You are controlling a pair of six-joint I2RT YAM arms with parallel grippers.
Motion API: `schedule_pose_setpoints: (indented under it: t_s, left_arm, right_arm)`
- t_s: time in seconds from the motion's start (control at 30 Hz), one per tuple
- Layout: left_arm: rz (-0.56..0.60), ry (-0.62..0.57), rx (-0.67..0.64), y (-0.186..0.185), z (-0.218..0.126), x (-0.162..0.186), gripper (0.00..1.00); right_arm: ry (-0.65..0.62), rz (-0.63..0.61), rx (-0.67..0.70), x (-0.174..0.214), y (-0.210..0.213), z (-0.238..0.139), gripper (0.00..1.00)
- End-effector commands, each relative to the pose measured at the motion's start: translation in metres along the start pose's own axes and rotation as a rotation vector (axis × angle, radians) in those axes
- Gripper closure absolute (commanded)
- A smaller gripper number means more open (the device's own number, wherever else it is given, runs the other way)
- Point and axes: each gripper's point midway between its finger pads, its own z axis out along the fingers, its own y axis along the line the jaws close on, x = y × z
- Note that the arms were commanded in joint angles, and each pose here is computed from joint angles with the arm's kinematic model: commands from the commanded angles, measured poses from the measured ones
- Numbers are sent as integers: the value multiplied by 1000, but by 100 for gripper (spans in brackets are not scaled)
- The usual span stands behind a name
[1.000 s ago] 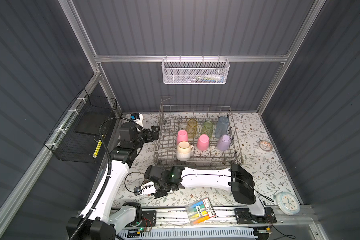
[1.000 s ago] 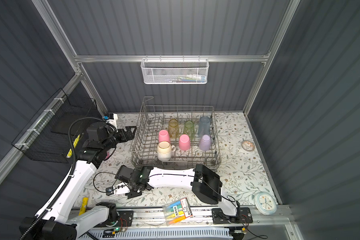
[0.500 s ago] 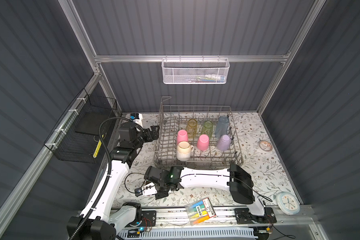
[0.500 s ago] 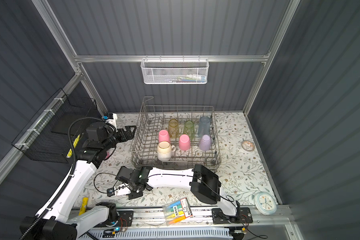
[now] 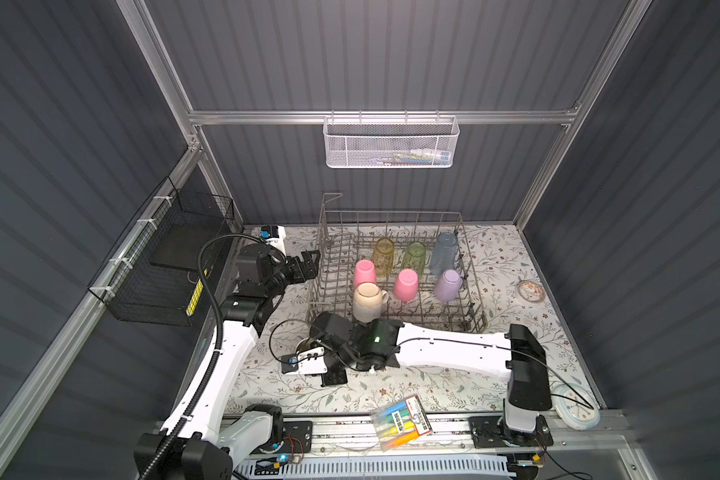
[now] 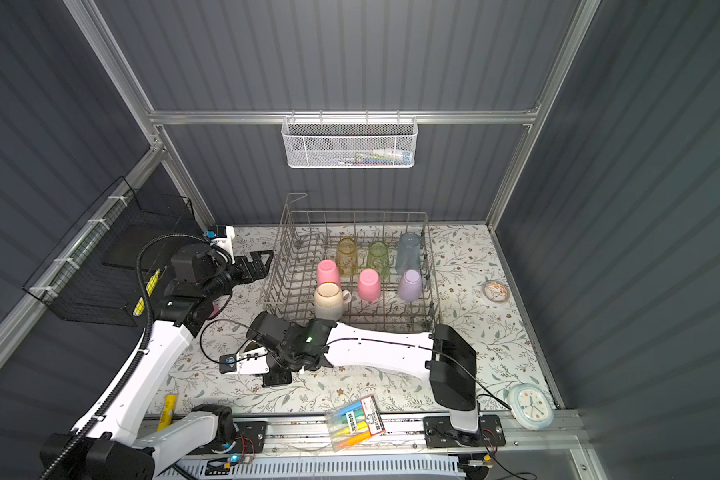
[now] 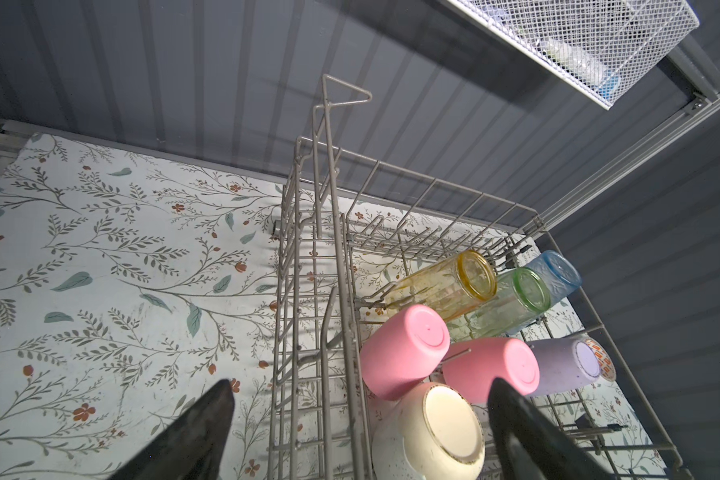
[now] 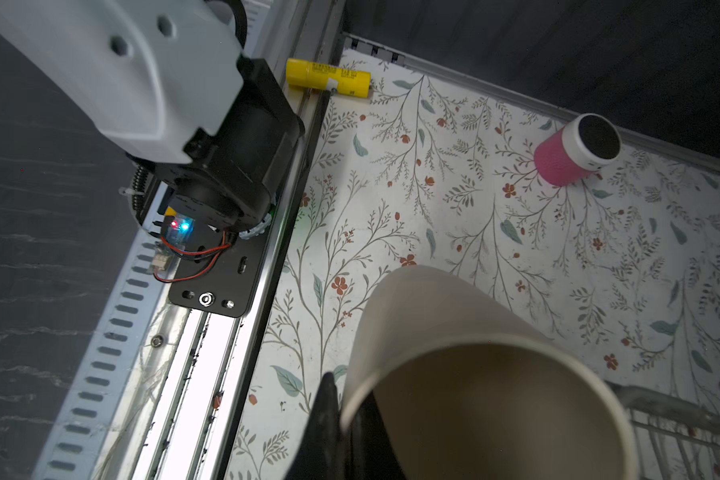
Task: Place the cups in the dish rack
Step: 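Lift the beige paper cup with the right gripper toward the left gripper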
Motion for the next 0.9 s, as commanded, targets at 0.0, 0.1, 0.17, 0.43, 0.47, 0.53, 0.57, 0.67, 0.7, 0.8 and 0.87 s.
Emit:
schedule_pose_setpoints:
  t_s: [0.0, 0.1, 0.17, 0.43, 0.47, 0.53, 0.57, 0.67, 0.7, 0.8, 0.87]
  left_arm:
    - [7, -26, 68, -12, -5, -4, 5]
    - [14, -39, 118, -21, -8, -6, 5]
    - [24, -44, 164, -29, -11, -6, 4]
    - [56, -54, 323, -56, -20, -6, 4]
    - [61, -61, 344, -59, -21, -7, 3]
    - [67, -68, 389, -67, -24, -8, 3]
    - [67, -65, 408, -69, -24, -7, 3]
    - [72, -58, 484, -80, -27, -6, 3]
    - [75, -57, 520, -86, -29, -5, 3]
    - [79, -65, 606, -97, -35, -5, 3]
    - [89, -69, 664, -105, -40, -4, 3]
  right_arm:
    - [-142, 86, -15, -19, -12, -29, 100]
    - [-235, 157, -19, -24, -24, -55, 100]
    - [-300, 213, -21, -23, -34, -74, 100]
    - [-504, 367, 9, -10, -61, -143, 100]
    - [-522, 379, 4, -9, -60, -149, 100]
    - [-585, 406, -7, -7, -63, -166, 100]
    - [-609, 422, -12, -5, -65, -172, 100]
    - [-681, 453, -31, -3, -67, -192, 100]
    - [-704, 462, -31, -1, -69, -199, 100]
    - [-761, 495, -43, 4, -73, -216, 100]
    - [-806, 524, -46, 10, -78, -227, 100]
